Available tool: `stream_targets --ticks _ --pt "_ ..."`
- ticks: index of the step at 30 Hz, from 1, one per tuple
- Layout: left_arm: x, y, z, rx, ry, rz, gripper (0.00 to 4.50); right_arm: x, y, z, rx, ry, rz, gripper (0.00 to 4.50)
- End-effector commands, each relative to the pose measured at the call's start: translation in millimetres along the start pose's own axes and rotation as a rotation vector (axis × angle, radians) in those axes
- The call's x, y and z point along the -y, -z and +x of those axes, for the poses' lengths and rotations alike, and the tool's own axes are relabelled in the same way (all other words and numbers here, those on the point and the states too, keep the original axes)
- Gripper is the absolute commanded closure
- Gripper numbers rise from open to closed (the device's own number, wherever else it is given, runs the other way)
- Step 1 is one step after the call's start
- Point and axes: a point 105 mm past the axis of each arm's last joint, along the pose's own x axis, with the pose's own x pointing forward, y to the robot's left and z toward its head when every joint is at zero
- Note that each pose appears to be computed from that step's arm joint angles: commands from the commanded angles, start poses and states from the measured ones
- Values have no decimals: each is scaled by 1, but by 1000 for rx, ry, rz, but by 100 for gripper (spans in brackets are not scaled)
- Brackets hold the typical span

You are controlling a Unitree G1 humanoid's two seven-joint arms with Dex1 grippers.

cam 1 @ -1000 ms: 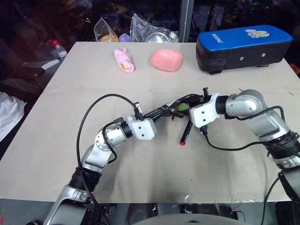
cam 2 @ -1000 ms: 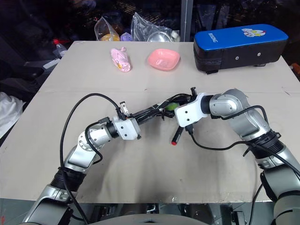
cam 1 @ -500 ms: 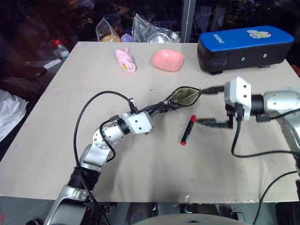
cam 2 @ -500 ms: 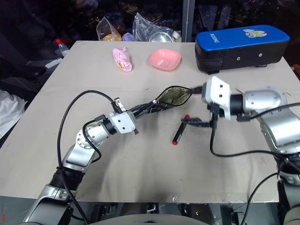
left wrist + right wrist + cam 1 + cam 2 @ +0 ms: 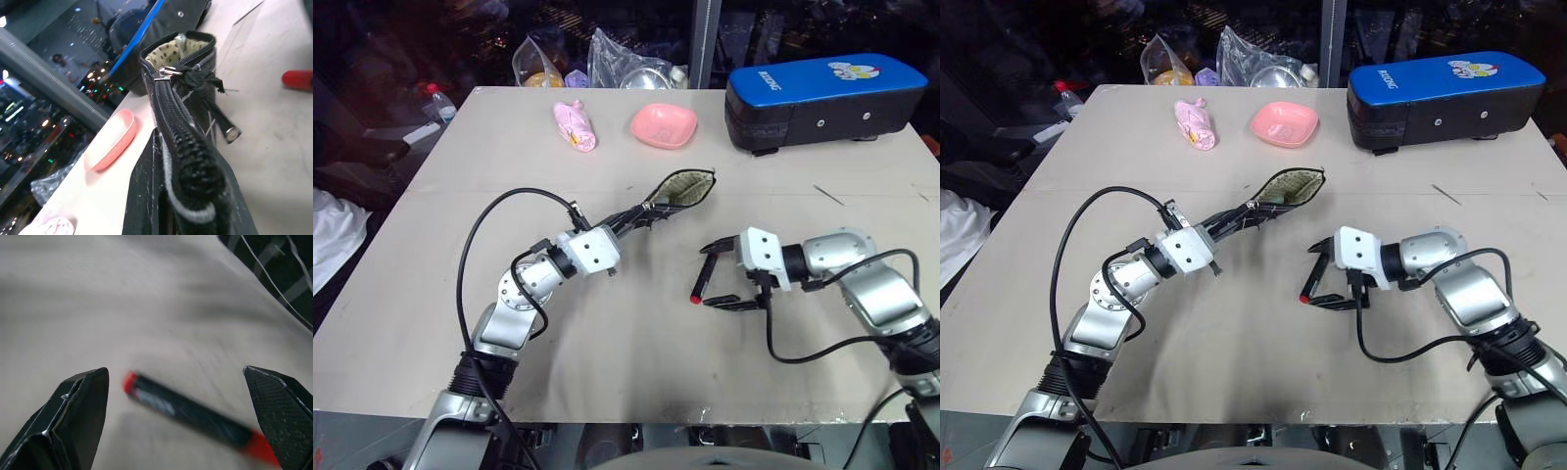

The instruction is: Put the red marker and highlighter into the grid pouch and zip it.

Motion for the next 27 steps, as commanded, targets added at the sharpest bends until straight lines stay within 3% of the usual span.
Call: stream_targets --ticks 1,4,7,11,18,22,27 --pt "-11 -12 -2 35 -48 37 450 10 -21 7 34 112 -40 6" --pt "-8 -11 -2 32 -42 26 450 16 -35 26 74 244 -114 6" --pt "-6 -11 -1 36 -33 17 450 12 -24 34 -21 301 -235 6" --pt "-4 -11 1 44 -25 11 450 21 -17 34 -69 419 -195 6" --pt "2 -11 0 47 -7 1 450 22 -4 23 -180 606 32 6" --pt "6 -9 -1 43 0 -5 450 3 18 18 -214 693 367 6" --pt "7 -9 1 47 5 -8 450 -2 33 16 -244 780 598 6"
